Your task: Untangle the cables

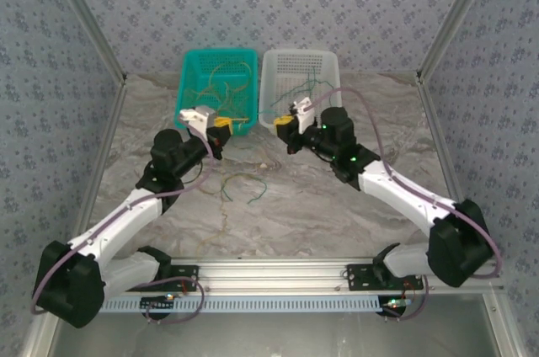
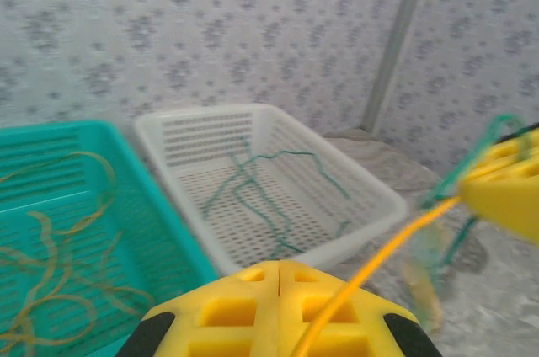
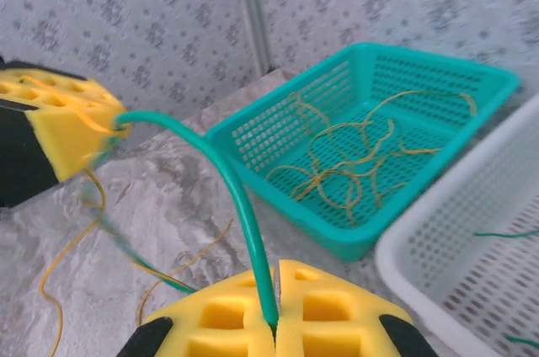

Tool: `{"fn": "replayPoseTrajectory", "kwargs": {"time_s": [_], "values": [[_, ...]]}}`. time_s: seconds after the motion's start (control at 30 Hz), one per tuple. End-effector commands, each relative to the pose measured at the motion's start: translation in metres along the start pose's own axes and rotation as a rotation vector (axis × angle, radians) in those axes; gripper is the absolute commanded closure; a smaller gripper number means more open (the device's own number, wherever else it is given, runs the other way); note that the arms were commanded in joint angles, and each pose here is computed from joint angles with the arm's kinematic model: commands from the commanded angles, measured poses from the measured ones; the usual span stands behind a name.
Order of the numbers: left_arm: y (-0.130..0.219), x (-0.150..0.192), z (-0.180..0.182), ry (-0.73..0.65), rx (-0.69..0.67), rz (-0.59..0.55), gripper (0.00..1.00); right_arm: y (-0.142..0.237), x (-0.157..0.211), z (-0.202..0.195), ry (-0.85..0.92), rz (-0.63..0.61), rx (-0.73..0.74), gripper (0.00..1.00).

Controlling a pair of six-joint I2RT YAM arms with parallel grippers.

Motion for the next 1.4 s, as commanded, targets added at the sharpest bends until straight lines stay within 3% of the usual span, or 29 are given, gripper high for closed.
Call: {"fn": "replayPoseTrajectory", "kwargs": {"time_s": [0.0,0.4,0.6,0.83,1.1,1.23,1.37], "values": [[0.015,-0.010,0.019,0.021,-0.146,-0.047,1.00,0.021,0.002,-0.025,-0.096,0.004,0.148,1.00],[0.046,-0.012,0.060,0.104,-0.417,-0.084,1.00,0.097,-0.017,-0.085,-0.307,-0.174,0.466,1.00],[0.048,-0.033,0.067,0.101,-0.405,-0.134,1.00,0.123,-0.025,-0.091,-0.349,-0.243,0.500,1.00],[0.038,-0.087,0.067,0.064,-0.339,-0.245,1.00,0.120,-0.017,-0.090,-0.370,-0.230,0.470,1.00],[0.026,-0.162,0.074,-0.121,-0.331,-0.402,1.00,0.120,-0.014,-0.092,-0.372,-0.227,0.482,1.00],[0.001,-0.211,0.084,-0.201,-0.304,-0.463,1.00,0.120,-0.012,-0.094,-0.378,-0.229,0.492,1.00],[-0.040,-0.233,0.102,-0.293,-0.263,-0.483,1.00,0.120,-0.007,-0.097,-0.384,-0.230,0.510,1.00]]}}
Point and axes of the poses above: each hand's point on the last joint's axis, 136 mm out from that joint toward the fingers, its own y axis back along the fingers, its own z axis along the line the jaws close on, x = y × z, the point moved 9 cm from there along y, back along the fingers, and after that the axes turned 11 degrees about -y, right-handed, at the moved point
